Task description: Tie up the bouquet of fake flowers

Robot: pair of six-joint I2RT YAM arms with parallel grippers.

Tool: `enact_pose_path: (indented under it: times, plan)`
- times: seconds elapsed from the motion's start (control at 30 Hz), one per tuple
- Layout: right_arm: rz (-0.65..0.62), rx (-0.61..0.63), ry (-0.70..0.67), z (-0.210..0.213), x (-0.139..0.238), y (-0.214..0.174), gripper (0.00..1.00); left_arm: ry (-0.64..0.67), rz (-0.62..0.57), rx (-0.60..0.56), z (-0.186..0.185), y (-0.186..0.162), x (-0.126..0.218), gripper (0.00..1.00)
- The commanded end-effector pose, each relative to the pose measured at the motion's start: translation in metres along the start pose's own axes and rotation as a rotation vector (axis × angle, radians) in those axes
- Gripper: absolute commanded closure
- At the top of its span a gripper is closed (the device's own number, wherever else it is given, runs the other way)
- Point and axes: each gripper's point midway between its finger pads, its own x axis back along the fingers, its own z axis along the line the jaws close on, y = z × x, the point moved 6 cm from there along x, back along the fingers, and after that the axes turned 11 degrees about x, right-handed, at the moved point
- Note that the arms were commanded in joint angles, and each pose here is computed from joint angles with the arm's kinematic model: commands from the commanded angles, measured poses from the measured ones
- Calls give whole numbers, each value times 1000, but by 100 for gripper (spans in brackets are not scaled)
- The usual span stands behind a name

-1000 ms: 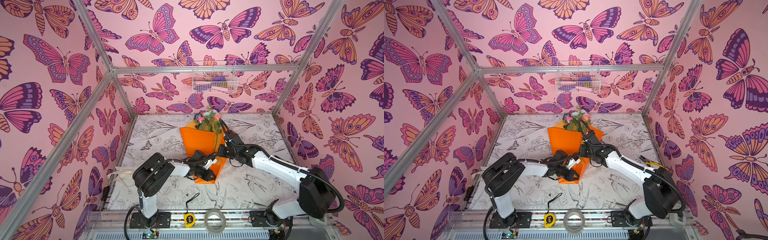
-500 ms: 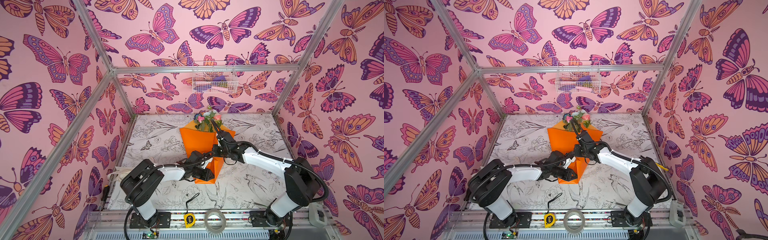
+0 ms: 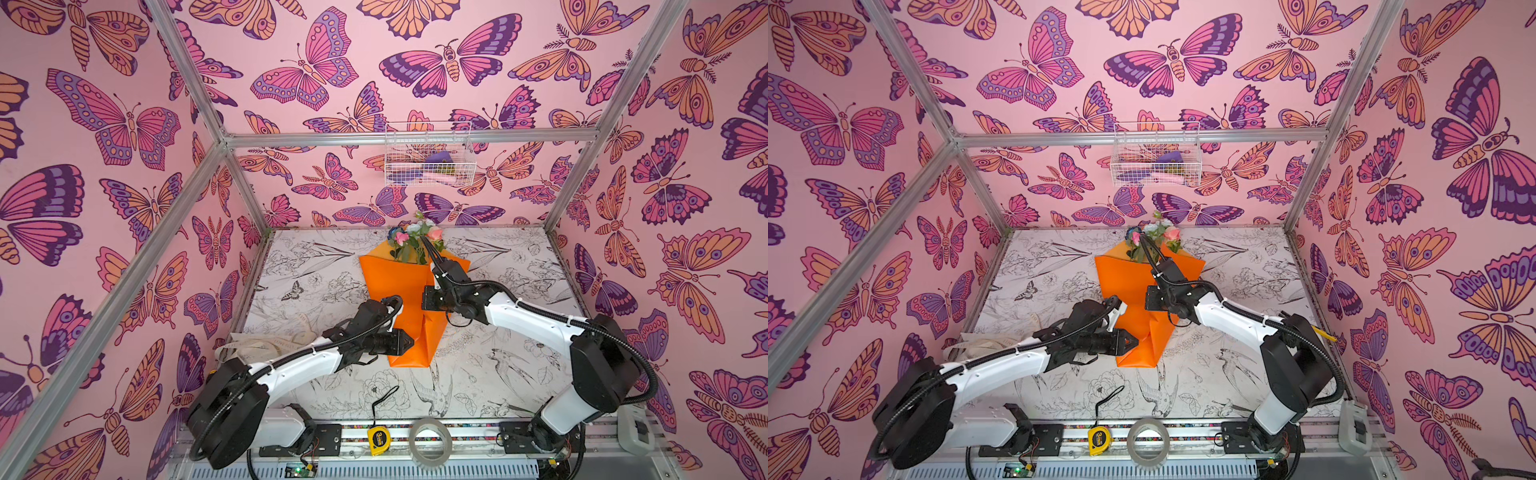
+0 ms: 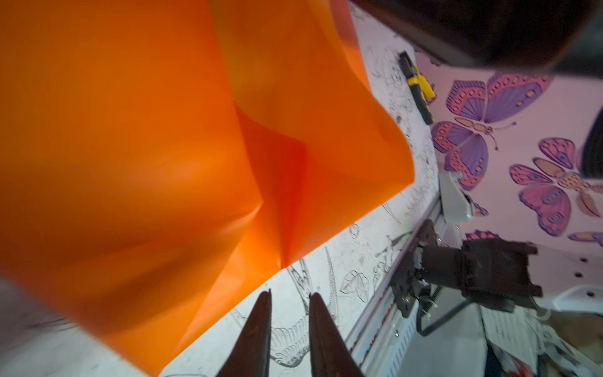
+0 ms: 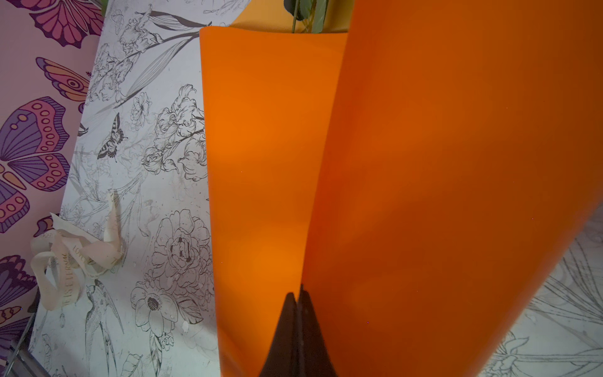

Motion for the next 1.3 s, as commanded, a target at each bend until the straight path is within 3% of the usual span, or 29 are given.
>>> enact_pose_path:
  times: [0.0,0.13,0.4,0.8,1.27]
  plan:
    - [-15,26,26,10,-2,9,100,252,-125,165,45,6,17,79]
    - [-4,52,32,17,-8,9,100,300,-195,261,65,17,16,77]
    - [11,161,43,40,-18,12,100,347,-179,279,84,27,-12,71]
    - [124,414,84,88,-51,-2,100,233,-152,367,96,28,-35,77]
    - [217,536,201,98,-85,-23,100,191,-259,501,117,36,-1,78]
